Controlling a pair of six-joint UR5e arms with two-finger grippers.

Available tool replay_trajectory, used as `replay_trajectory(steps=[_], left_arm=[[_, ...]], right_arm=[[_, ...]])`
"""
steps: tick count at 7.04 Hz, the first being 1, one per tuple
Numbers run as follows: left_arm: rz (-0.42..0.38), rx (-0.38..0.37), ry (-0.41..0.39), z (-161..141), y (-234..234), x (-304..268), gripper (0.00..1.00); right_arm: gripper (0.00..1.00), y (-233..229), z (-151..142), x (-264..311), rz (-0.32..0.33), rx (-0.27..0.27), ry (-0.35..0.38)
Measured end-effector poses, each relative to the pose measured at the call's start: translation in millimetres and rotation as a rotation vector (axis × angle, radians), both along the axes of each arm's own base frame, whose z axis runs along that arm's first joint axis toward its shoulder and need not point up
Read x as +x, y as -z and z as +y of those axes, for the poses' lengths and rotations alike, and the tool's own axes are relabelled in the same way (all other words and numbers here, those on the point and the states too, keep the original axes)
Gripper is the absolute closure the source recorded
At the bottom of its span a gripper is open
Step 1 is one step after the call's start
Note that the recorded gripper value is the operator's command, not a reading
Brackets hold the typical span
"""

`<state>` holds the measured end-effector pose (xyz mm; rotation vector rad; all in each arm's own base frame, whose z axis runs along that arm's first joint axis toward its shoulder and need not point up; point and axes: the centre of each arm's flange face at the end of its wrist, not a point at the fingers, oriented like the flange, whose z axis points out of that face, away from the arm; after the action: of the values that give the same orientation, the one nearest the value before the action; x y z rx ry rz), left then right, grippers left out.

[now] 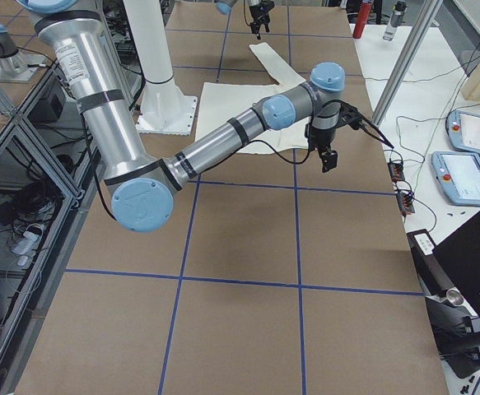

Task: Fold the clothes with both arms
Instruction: 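Grasp the cuff of the other sleeve with the left gripper and lift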

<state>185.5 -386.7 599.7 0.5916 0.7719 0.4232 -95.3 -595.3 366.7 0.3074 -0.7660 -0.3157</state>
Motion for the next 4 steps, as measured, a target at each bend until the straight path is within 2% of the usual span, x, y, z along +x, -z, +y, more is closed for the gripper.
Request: replay_trajectory(steps=[2, 4], left_arm=[[-0.056, 0.012, -0.015, 16.4, -19.6, 17.2, 0.08], [-0.083, 0.023, -0.031, 26.8, -31.6, 28.3, 0.22]], right_arm=[[0.00, -3.8, 3.8, 1.8, 0.002, -0.003, 0.000], [0.00, -4.7, 4.2, 2.2, 0.003, -0.003, 0.000]])
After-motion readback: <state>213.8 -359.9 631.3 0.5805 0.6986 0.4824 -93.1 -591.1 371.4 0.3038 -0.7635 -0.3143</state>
